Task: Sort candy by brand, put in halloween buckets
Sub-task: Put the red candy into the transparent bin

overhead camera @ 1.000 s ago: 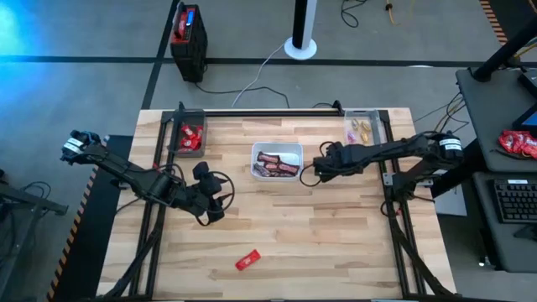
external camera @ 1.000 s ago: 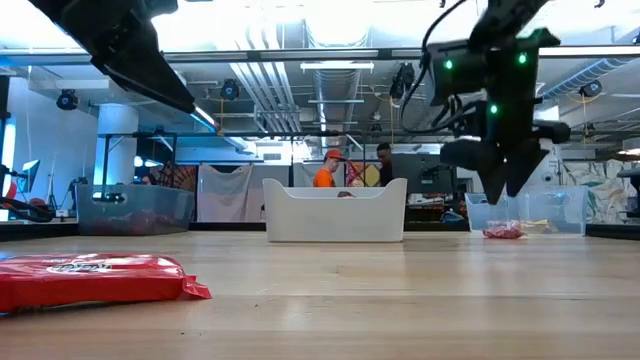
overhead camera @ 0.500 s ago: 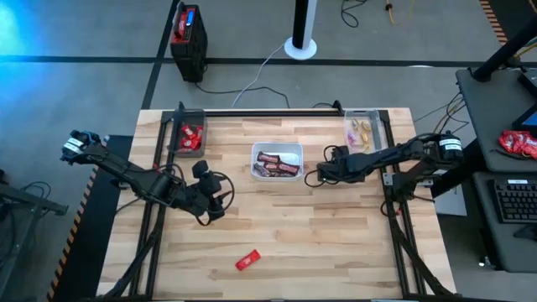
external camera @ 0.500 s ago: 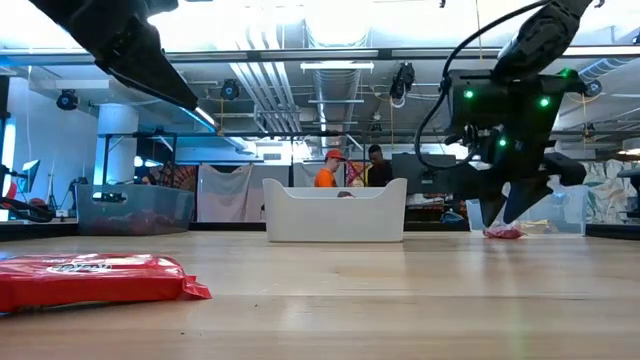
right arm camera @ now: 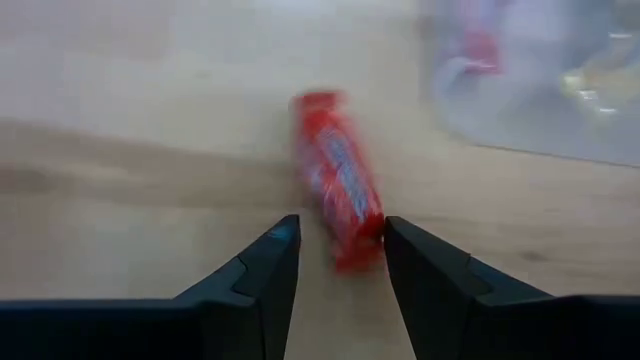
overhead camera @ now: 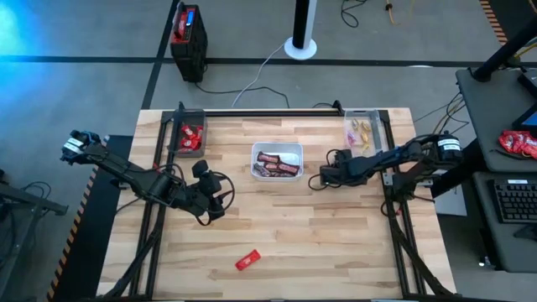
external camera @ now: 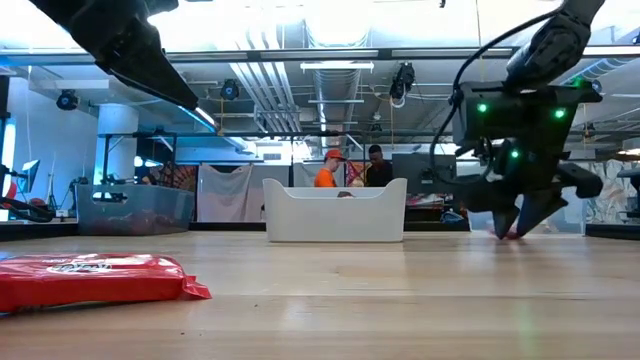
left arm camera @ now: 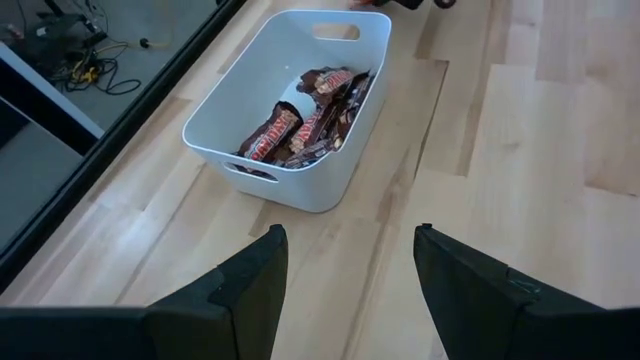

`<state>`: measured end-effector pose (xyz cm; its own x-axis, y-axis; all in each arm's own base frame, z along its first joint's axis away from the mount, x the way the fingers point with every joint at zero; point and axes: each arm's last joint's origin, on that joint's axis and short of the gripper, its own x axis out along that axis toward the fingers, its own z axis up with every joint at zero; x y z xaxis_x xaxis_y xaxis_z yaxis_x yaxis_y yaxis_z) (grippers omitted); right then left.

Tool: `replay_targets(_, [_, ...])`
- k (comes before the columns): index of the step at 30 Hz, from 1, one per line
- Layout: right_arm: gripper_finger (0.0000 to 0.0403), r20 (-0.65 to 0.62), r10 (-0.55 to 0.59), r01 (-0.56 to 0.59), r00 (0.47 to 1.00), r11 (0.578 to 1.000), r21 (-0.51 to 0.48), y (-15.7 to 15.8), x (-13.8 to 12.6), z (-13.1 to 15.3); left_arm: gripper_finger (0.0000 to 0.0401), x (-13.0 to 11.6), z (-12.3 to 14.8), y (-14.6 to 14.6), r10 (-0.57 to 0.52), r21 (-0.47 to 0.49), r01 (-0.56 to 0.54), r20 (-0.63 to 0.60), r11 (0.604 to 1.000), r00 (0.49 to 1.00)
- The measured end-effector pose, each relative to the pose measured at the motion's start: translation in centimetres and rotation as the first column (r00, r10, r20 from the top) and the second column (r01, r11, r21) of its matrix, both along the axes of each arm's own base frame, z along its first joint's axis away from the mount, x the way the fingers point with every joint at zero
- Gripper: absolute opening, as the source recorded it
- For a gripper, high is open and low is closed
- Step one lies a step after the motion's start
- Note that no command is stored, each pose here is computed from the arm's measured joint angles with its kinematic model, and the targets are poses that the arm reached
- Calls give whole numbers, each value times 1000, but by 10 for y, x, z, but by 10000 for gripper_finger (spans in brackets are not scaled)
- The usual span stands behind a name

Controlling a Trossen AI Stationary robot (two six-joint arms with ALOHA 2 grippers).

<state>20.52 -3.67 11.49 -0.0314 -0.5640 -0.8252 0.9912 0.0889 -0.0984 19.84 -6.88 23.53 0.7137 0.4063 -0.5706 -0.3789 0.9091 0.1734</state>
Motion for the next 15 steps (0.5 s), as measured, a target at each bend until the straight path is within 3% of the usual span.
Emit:
replay_targets(8, [137, 71, 137, -145, 988, 982, 122, 22, 16, 8, 201, 0, 0, 0, 0, -3, 0, 6, 1000, 1000])
replay_targets(12, [137, 42, 137, -140, 990, 987, 74, 22, 19, 16, 201, 1, 1, 0, 0, -5, 0, 12, 1000, 1000])
replay_targets(15, [143, 22, 65, -65, 998, 998, 6, 19, 15, 18, 201, 1, 1, 0, 0, -6, 0, 14, 1000, 1000])
